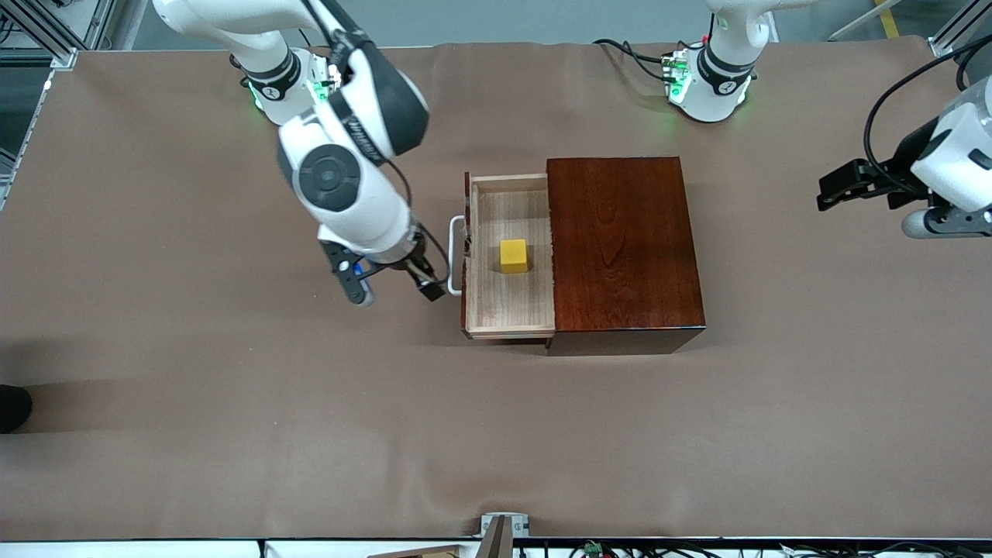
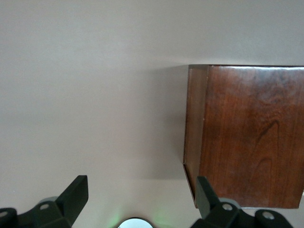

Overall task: Open drawer, take yellow block, close drawer
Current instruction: 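Lower the right gripper into the drawer and grasp the yellow block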

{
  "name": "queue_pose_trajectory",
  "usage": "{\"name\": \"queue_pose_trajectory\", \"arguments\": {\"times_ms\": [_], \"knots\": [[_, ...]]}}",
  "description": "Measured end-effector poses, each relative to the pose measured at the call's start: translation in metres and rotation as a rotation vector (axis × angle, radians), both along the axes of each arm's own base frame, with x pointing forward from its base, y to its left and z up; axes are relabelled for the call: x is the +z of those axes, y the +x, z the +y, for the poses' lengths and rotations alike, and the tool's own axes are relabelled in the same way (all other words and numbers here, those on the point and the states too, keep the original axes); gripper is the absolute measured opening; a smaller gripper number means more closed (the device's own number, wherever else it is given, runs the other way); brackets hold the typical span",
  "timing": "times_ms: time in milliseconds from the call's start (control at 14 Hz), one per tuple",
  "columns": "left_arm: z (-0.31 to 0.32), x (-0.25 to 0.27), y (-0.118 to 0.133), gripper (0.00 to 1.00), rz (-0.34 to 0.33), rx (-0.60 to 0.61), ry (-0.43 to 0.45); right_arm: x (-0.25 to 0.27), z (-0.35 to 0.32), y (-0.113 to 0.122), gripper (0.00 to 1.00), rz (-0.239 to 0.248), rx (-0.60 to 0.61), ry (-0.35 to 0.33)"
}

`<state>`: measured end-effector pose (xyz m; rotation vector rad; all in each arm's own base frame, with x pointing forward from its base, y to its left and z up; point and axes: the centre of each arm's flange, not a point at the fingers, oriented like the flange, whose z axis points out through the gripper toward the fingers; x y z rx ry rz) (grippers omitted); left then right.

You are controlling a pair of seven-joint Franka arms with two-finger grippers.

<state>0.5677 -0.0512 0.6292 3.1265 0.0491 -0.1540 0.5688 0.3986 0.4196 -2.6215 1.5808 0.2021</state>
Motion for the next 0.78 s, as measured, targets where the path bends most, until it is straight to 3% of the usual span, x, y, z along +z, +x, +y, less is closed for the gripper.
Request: {"name": "queue_pose_trajectory", "arguments": {"times_ms": [783], "knots": [[0.018,-0.021,0.011,1.0,-0.036,0.023,-0.004,-0.056,0.105,-0.042,1.0,0.031,-0.26,-0.026]]}}
